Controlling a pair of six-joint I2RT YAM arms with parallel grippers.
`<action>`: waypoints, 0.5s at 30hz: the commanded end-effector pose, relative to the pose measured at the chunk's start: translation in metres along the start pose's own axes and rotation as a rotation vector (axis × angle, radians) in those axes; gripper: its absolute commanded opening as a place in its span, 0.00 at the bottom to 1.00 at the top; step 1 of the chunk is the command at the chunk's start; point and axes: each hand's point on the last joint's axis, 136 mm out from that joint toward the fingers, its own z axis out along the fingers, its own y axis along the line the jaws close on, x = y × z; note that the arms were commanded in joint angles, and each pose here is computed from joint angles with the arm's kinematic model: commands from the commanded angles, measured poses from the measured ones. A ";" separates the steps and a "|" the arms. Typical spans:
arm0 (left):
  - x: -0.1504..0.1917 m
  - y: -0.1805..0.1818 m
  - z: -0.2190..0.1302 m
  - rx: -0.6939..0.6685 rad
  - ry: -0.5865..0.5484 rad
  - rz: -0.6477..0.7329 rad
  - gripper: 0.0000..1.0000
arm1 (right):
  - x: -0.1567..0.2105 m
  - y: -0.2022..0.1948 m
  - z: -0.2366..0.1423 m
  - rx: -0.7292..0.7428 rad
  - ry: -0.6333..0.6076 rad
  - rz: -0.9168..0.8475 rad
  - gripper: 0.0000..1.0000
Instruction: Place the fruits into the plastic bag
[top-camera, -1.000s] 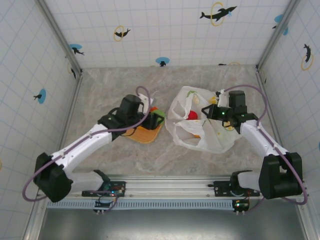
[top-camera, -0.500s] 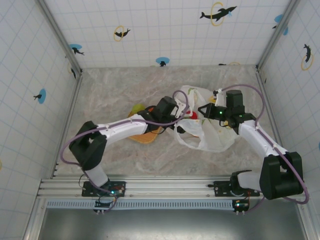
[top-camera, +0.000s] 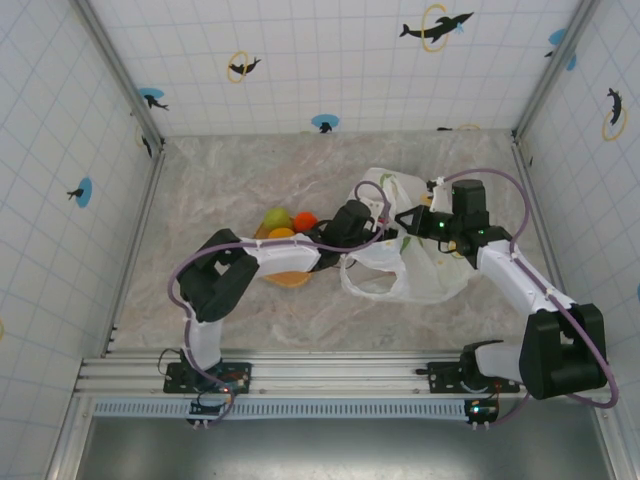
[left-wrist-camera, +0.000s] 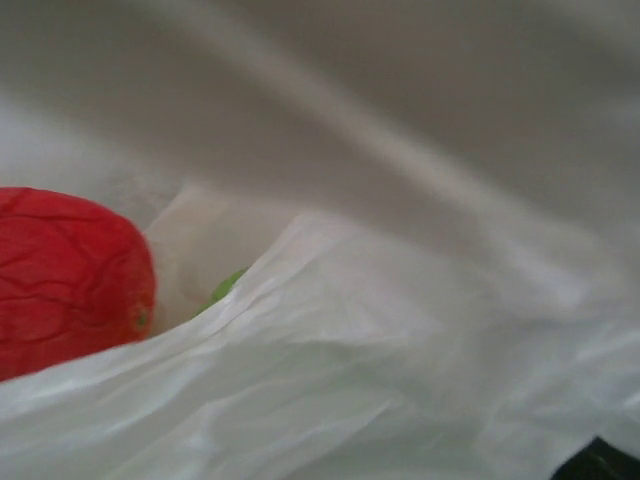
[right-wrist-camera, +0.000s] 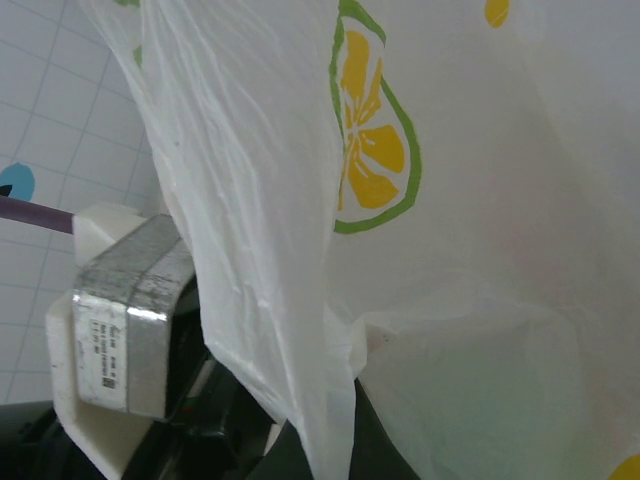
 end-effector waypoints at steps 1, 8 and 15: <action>-0.011 -0.014 0.012 0.065 -0.060 -0.056 0.76 | -0.014 0.011 -0.007 -0.026 -0.048 -0.028 0.00; -0.007 -0.011 0.013 0.051 -0.048 -0.047 0.85 | -0.013 0.008 -0.009 -0.017 -0.049 -0.025 0.00; -0.010 -0.010 0.006 0.028 -0.043 -0.002 0.92 | -0.013 0.006 -0.010 -0.012 -0.050 -0.026 0.00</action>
